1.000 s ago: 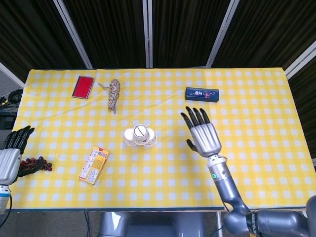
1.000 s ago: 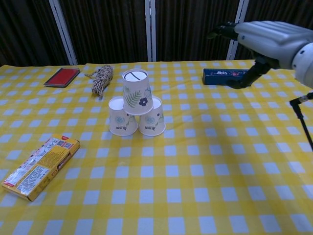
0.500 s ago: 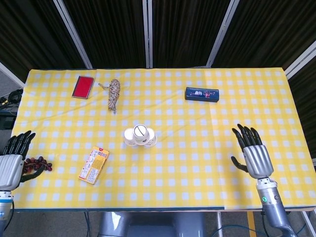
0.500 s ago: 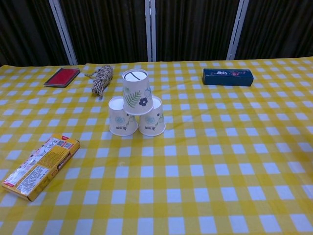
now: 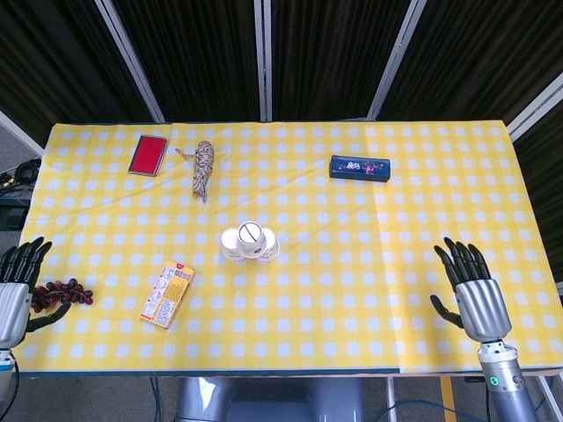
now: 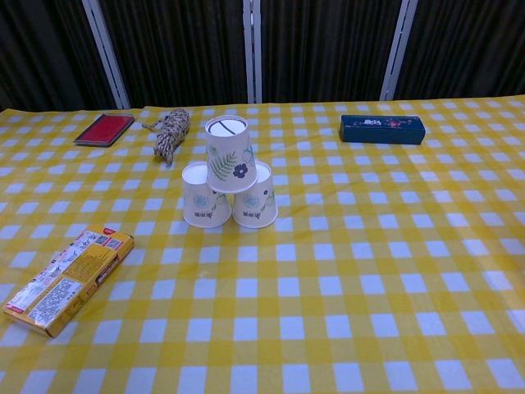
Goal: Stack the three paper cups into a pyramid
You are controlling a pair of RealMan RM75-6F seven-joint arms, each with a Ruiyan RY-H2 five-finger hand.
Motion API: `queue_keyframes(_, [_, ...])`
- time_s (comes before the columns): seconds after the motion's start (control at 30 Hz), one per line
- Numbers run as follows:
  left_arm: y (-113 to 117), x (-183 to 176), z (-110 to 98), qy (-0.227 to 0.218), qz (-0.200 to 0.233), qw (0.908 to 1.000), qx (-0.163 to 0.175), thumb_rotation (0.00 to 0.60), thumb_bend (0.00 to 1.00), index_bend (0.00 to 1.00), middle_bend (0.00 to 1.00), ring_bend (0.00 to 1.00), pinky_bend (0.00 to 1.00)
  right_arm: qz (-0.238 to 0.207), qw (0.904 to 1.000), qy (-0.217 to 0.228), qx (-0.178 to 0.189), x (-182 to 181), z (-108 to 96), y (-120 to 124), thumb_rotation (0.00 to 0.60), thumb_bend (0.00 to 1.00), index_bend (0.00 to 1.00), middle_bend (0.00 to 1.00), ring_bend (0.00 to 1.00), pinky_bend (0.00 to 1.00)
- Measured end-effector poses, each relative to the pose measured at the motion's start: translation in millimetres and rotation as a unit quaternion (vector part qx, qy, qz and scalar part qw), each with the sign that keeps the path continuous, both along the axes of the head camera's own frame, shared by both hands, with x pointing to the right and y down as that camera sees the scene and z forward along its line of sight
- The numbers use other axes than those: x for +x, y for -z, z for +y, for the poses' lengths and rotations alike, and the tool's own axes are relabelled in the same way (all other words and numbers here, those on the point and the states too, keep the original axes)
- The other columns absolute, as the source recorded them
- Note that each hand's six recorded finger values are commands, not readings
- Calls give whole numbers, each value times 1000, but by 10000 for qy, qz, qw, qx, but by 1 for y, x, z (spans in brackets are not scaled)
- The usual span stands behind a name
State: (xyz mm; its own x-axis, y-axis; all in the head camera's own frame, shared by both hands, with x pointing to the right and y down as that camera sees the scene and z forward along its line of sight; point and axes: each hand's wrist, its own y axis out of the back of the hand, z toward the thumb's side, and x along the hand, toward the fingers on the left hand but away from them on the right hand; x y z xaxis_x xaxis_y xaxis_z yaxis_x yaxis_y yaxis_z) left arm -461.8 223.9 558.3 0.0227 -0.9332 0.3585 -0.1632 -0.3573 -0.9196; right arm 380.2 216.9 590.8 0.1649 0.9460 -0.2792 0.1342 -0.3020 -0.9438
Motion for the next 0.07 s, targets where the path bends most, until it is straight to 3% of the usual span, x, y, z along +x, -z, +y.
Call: queue_keyframes(0.07, [0,1,0,-11,-5,10000,-4,600,155,0,0,0,0,-38,10000,-38,27,2,-1,3,600,182,38,0,0,0])
